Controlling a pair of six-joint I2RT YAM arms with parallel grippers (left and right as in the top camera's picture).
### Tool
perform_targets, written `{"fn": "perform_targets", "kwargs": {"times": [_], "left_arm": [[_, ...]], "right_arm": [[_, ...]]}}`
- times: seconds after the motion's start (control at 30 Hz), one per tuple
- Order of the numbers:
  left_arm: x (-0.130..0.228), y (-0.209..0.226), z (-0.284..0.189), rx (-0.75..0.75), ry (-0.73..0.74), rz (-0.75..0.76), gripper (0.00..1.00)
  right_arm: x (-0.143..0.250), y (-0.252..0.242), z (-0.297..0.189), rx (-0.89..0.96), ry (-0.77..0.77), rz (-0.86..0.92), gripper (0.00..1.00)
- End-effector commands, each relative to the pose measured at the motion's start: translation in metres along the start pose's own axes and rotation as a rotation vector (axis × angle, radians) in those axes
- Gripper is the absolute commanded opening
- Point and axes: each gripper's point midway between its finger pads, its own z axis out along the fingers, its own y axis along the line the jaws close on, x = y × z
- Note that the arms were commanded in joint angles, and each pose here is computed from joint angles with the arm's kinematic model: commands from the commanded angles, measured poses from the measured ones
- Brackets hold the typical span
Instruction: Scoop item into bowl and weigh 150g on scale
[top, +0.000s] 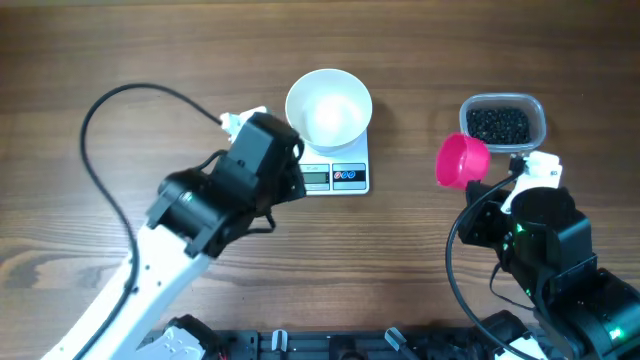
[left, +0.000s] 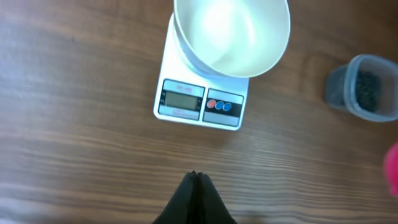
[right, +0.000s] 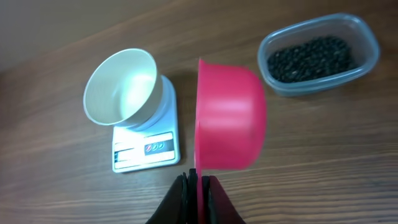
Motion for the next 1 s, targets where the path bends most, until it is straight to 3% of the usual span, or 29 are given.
{"fn": "perform_targets", "kwargs": {"times": [0.0,0.1,0.33,0.6,0.97], "left_arm": [[0.01,0.001,0.044,-0.078,0.052,0.183,0.04],[0.017,-0.021,0.081,-0.064,0.077,0.337,0.04],[0.043,-0.035,0.146,-0.057,0.184,0.523,0.04],[0.055,-0.034,0.2,-0.078,0.217,0.553,0.04],[0.061,-0.027,0.226,-0.107,0.227,0.58,0.04]], "right_arm": [[-0.012,-0.005,-0.006,0.03,-0.054,-0.037,0.04],[-0.017,-0.001,-0.004,0.019,-0.071,-0.052,0.04],[-0.022,0.005,0.008,0.027,-0.067,-0.063,0.04],[-0.024,0.007,0.012,0.031,-0.07,-0.088,0.04],[-0.027,0.007,0.012,0.032,-0.081,-0.086,0.04]]}}
